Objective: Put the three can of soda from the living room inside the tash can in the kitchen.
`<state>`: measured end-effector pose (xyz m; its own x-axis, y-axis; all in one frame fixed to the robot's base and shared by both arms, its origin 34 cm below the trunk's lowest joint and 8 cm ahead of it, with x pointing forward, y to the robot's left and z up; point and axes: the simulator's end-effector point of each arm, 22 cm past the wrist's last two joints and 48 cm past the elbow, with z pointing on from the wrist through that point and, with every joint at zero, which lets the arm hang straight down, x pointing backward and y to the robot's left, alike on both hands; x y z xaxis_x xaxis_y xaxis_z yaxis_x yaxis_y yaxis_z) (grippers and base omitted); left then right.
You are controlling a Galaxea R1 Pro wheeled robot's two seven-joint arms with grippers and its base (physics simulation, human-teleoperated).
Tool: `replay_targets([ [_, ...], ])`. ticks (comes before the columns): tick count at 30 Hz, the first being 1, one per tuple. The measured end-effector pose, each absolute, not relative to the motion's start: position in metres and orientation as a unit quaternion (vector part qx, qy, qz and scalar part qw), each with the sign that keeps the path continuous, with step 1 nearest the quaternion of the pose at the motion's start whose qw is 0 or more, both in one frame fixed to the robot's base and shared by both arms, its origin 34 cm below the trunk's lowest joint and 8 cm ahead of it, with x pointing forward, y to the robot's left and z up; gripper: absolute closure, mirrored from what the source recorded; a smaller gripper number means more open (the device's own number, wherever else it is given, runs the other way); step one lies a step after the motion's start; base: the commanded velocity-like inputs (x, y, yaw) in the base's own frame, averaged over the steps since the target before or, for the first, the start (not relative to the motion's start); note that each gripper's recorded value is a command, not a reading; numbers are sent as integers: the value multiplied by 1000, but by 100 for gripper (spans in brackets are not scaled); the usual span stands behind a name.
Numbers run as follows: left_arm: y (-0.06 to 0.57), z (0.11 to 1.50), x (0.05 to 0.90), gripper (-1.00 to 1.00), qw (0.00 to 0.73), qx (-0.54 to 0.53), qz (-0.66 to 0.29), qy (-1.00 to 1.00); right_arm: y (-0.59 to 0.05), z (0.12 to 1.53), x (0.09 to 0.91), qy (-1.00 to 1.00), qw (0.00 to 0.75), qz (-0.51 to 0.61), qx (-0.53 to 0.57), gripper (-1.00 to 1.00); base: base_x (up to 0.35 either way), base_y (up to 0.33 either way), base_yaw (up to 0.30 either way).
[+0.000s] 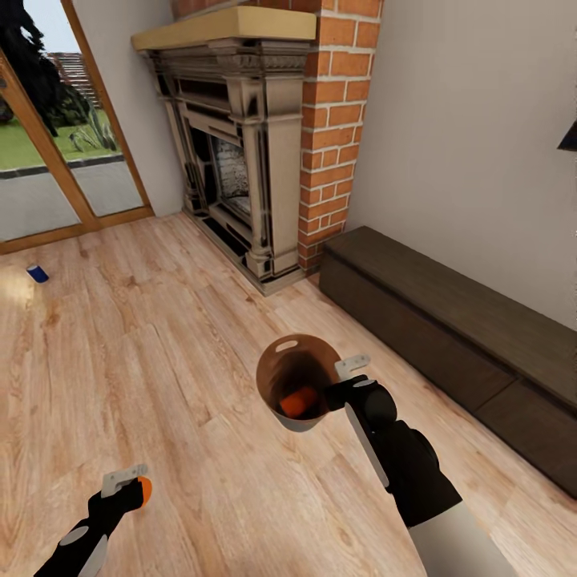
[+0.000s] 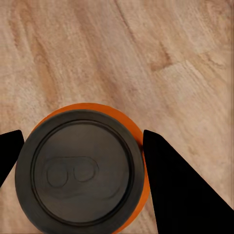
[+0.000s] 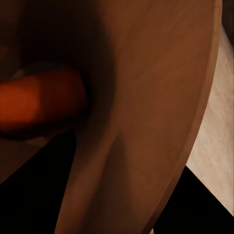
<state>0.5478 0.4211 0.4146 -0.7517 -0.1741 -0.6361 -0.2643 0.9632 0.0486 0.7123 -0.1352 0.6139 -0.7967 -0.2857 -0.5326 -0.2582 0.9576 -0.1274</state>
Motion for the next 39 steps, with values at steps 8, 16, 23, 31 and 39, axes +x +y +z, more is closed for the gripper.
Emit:
replay_targets([
  [8, 421, 436, 554, 100, 338, -118, 67, 931, -135, 636, 715, 946, 290, -25, -144, 100, 0, 0, 0],
  [16, 421, 456, 560, 100, 344, -118, 66, 929, -135, 659, 718, 944, 296, -26, -144, 100, 0, 0, 0],
  [23, 421, 474, 564, 100, 349, -119, 66, 927, -135, 678, 721, 943, 301, -27, -143, 100, 0, 0, 0],
  [31, 421, 494, 569, 100, 355, -119, 65, 925, -135, 700, 723, 941, 307, -28, -143, 100, 0, 0, 0],
  [39, 421, 514, 574, 100, 361, -120, 64, 923, -135, 722, 725, 939, 312, -28, -143, 100, 0, 0, 0],
])
